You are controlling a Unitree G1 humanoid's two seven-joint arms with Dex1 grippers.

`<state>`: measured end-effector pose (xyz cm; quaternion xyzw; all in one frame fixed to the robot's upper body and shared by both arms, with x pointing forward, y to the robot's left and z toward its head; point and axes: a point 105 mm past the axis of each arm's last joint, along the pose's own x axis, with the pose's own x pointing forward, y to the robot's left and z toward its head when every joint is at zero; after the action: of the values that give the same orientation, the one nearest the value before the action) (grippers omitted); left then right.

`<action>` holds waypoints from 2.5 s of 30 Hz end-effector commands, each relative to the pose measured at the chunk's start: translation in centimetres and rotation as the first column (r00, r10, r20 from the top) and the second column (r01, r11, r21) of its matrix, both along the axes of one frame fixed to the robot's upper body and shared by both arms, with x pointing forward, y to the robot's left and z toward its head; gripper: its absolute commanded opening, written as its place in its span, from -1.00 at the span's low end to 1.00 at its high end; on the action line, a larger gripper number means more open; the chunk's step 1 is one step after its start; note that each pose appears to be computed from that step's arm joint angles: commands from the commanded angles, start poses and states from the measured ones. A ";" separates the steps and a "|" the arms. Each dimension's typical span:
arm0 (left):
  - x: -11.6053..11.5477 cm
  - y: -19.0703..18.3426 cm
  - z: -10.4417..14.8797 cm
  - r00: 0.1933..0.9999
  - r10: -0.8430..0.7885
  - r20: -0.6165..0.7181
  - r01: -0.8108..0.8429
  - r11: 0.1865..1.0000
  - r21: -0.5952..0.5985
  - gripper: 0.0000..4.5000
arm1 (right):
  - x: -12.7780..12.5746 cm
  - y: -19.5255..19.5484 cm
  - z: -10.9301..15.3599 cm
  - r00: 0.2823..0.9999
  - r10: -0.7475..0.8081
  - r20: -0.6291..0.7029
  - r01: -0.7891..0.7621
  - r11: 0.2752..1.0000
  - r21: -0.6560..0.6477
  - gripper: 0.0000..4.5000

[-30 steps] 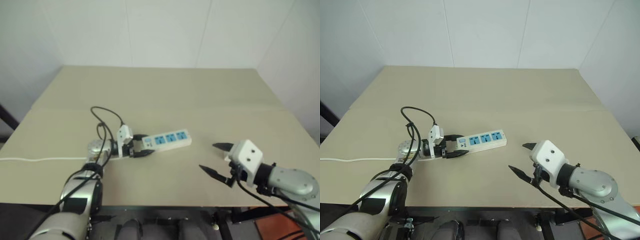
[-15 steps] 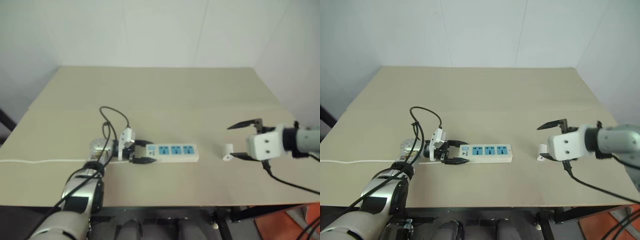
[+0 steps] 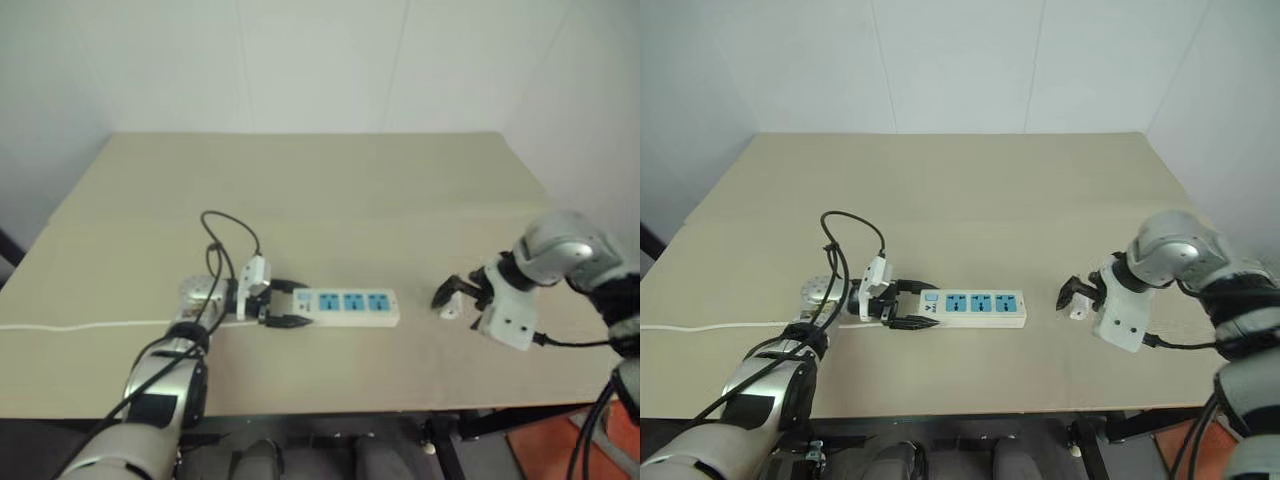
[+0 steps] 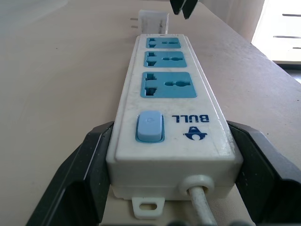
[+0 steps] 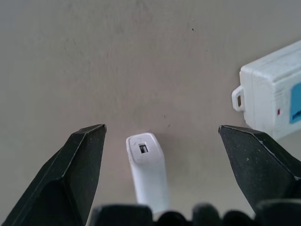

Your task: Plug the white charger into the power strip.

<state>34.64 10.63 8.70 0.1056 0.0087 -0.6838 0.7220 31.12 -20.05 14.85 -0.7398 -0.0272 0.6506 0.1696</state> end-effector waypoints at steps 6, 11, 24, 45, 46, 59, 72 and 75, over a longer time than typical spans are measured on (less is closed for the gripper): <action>0.3 0.0 1.0 0.999 -0.004 0.051 0.004 1.000 -0.010 0.45 | 1.1 -0.2 -0.1 0.999 0.042 0.032 -0.040 0.997 -0.064 1.00; 0.3 0.0 1.0 0.998 -0.004 0.055 0.004 1.000 -0.007 0.45 | 1.7 -0.4 -0.5 0.999 0.035 0.041 -0.031 0.995 -0.092 1.00; 0.3 0.1 1.1 0.998 0.002 0.060 -0.002 1.000 -0.006 0.45 | 2.5 0.0 -1.6 0.996 0.061 0.058 -0.055 0.993 -0.109 1.00; 0.4 0.0 1.2 0.998 0.004 0.065 -0.003 1.000 -0.011 0.45 | 3.0 0.2 -0.8 0.990 0.103 0.101 -0.096 0.993 -0.072 -0.51; 0.4 -0.1 1.3 0.998 0.003 0.065 -0.002 1.000 -0.012 0.45 | 3.2 0.5 -0.4 0.990 0.082 0.116 -0.079 0.996 -0.035 -0.51; 0.2 -0.2 1.2 0.998 -0.012 0.065 0.013 1.000 -0.015 0.45 | 7.1 5.7 11.6 0.820 -0.346 -0.456 0.522 0.125 0.844 -0.51; 0.3 -0.2 1.4 0.998 -0.016 0.057 0.016 1.000 -0.005 0.45 | 3.0 9.7 9.2 0.423 0.080 -0.903 0.904 -0.106 0.414 -0.51; 0.3 -0.2 1.3 0.998 -0.016 0.055 0.017 1.000 -0.006 0.45 | 2.7 11.5 7.7 0.390 0.116 -0.913 0.920 -0.024 0.390 -0.51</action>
<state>34.59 10.54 8.91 0.1136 0.0032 -0.6867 0.7180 34.34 -9.06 22.23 -0.0471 -0.0687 0.5757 0.8134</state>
